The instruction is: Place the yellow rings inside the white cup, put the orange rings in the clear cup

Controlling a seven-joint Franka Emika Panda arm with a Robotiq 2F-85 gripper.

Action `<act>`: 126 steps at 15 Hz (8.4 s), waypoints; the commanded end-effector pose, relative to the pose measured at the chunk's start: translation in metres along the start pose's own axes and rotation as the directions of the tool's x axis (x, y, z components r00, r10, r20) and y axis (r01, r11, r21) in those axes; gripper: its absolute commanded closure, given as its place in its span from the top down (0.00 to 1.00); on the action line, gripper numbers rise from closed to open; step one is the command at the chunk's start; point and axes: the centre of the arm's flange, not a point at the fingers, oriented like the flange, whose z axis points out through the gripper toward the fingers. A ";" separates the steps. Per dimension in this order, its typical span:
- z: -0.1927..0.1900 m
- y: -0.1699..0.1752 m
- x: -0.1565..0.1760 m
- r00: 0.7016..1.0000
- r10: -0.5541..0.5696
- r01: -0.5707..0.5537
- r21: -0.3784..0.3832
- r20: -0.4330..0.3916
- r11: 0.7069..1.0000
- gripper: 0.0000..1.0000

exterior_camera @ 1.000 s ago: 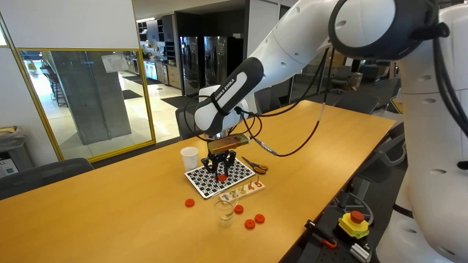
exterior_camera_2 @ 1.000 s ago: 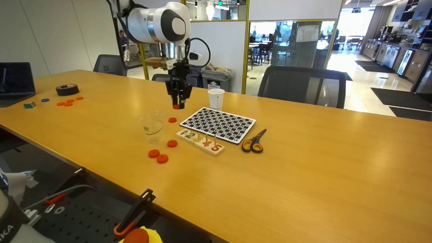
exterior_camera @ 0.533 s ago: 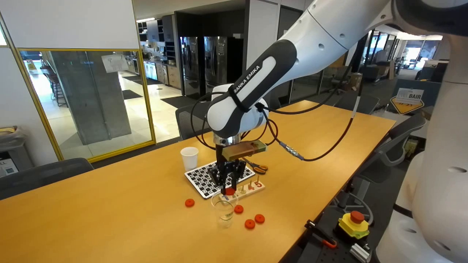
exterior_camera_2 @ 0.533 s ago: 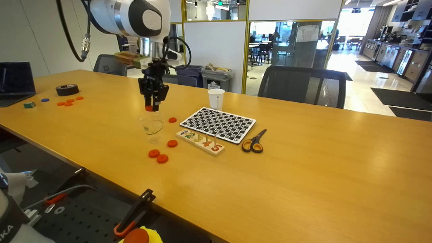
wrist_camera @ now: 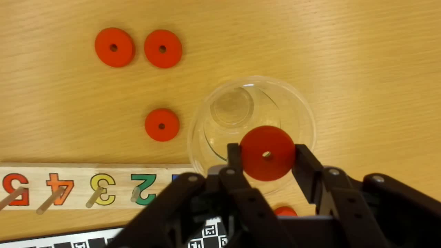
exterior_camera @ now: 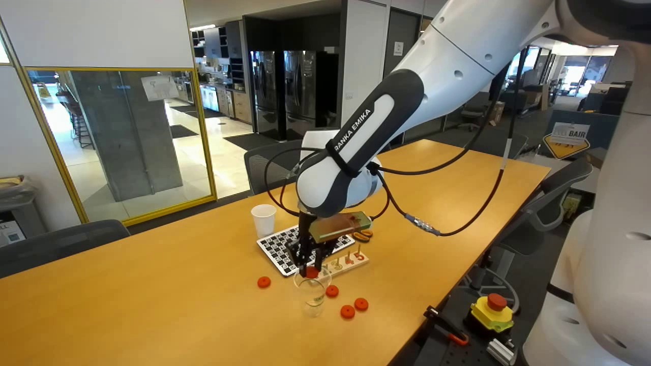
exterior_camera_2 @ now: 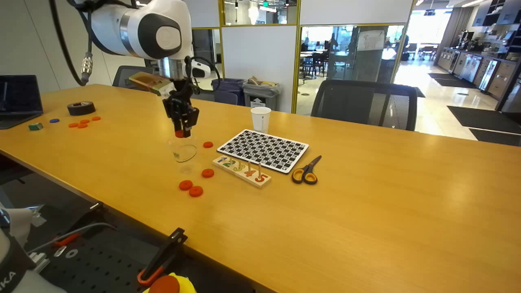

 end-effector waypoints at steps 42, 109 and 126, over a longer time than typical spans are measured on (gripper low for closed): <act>0.122 -0.077 0.168 0.914 -0.398 0.404 -0.081 0.076 0.911 1.00; -0.029 0.021 -0.020 0.943 -0.331 0.332 -0.038 0.011 0.943 1.00; 0.003 0.091 -0.010 0.484 -0.865 0.874 -0.040 0.134 0.483 1.00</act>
